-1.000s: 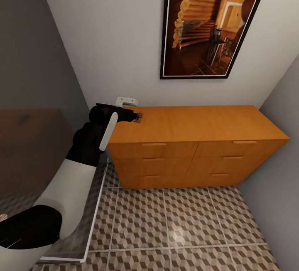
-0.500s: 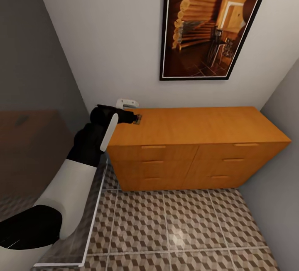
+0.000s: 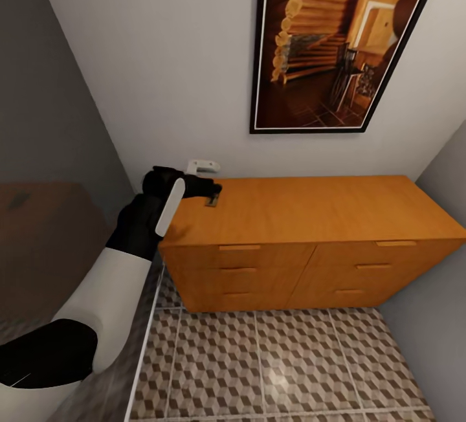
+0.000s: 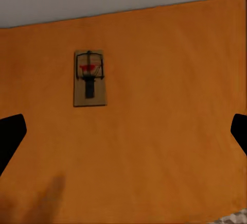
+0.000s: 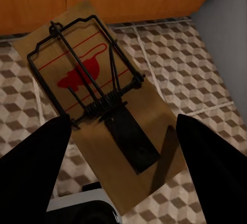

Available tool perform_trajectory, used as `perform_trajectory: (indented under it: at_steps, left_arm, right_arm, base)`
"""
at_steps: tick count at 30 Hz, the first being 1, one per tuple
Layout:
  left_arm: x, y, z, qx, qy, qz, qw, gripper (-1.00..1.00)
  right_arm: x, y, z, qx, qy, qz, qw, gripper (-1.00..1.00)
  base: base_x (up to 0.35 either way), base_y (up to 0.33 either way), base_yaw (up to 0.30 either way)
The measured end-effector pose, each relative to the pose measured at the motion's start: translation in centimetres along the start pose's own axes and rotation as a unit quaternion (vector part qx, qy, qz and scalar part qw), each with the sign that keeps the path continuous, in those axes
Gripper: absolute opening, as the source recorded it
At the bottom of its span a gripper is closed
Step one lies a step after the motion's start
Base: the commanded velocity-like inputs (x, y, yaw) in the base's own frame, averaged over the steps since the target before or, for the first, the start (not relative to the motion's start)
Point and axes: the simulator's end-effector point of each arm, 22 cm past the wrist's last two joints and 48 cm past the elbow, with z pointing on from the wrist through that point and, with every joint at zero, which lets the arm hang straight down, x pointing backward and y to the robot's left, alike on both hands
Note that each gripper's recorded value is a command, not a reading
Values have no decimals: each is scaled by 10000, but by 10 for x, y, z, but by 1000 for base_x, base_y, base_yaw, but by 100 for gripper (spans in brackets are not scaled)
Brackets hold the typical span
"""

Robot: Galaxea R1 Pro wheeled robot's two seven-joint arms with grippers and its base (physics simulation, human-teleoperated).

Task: Take the four mousetraps from the cabinet in the bathroom and place them on the bathroom floor. Make sure all four end up on the same floor surface, and ensure that at least two of them are either under or directly next to the same bathroom sink.

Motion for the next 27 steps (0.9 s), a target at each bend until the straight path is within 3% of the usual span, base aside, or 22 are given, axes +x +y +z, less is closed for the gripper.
perform_trajectory:
  at_steps: [12, 27]
  left_arm:
    - [3, -5, 2, 132, 45, -77, 9999, 100]
    - [26, -3, 15, 117, 349, -115, 9993, 100]
  right_arm:
    - [0, 0, 0, -2, 3, 1, 10000, -100]
    - [0, 1, 0, -3, 4, 4, 10000, -100]
  base:
    - [68, 0, 0]
    - [0, 0, 0]
